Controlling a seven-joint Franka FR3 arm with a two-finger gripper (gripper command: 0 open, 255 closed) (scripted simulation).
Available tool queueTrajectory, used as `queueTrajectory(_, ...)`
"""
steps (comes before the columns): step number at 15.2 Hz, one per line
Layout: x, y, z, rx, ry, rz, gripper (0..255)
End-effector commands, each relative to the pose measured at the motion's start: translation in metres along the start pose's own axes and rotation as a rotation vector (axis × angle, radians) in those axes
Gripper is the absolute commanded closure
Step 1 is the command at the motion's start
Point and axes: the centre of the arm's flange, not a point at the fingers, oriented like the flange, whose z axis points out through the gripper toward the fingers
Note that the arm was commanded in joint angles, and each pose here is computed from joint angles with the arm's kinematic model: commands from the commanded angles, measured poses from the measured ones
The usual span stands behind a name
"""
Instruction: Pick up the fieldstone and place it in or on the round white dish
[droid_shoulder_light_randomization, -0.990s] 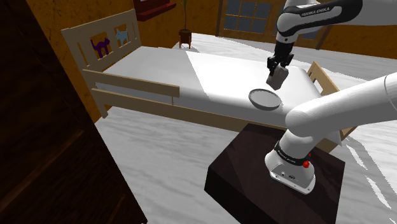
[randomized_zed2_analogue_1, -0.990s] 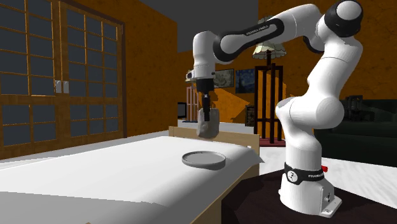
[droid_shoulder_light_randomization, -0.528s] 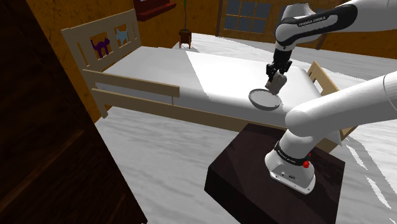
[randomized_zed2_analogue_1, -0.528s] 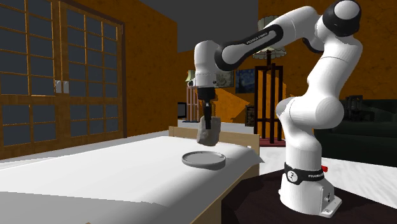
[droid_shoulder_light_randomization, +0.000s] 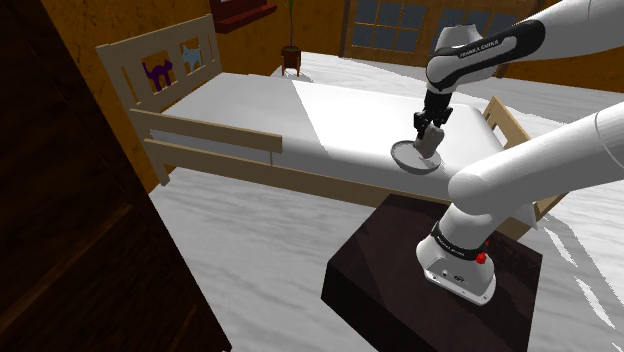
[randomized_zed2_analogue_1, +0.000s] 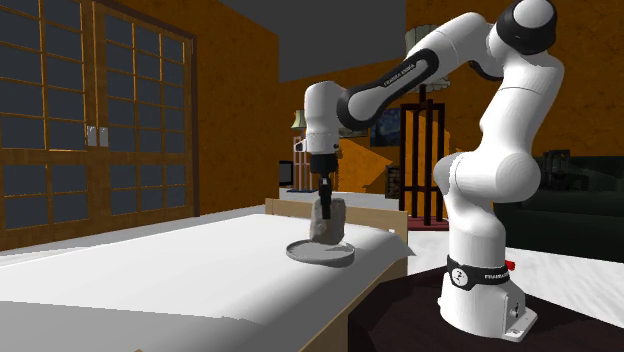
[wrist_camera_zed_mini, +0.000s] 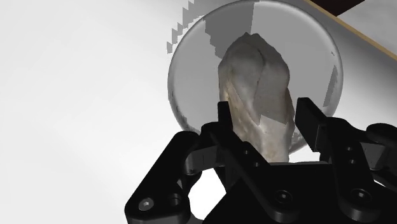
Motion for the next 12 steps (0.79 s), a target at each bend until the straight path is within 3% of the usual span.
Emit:
queueTrajectory(1,-0.0007,-0.0001,0.0097,0.0,0.001,0.0,255)
queueTrajectory(9,-0.0007,-0.0001,0.0097,0.0,0.001,0.0,255)
queueTrajectory(10,-0.0007,-0.0002,0.0098,0.0,0.001,0.0,0)
queueTrajectory(12,-0.0006,-0.0004,0.0097,0.0,0.001,0.0,0)
